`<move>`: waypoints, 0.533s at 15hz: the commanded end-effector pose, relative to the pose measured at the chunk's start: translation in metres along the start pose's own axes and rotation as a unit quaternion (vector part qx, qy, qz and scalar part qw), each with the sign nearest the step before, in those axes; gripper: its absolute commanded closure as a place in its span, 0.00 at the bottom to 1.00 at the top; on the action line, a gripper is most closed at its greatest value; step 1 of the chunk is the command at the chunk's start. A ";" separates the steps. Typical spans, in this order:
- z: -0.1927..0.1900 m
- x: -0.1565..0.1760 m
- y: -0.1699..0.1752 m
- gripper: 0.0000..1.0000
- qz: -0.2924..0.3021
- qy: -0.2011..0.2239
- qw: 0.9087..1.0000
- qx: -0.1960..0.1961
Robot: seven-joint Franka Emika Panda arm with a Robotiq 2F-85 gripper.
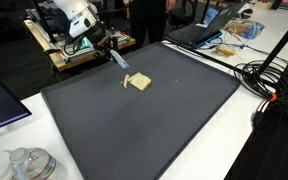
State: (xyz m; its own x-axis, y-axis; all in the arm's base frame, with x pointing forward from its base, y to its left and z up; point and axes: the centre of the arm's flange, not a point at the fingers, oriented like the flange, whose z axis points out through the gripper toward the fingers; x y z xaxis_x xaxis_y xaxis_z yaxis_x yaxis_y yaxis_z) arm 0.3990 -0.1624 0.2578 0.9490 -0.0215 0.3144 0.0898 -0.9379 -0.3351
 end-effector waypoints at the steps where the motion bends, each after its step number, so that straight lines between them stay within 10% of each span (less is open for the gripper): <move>1: -0.020 -0.012 -0.033 0.99 -0.037 0.020 0.999 -0.027; 8: -0.036 0.015 -0.106 0.99 -0.142 -0.063 0.978 -0.137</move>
State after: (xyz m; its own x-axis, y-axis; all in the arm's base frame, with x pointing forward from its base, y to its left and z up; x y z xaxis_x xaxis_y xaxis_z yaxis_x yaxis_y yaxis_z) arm 0.3969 -0.1056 0.2962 0.9220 0.1960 0.3339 0.2392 -0.9665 -0.0935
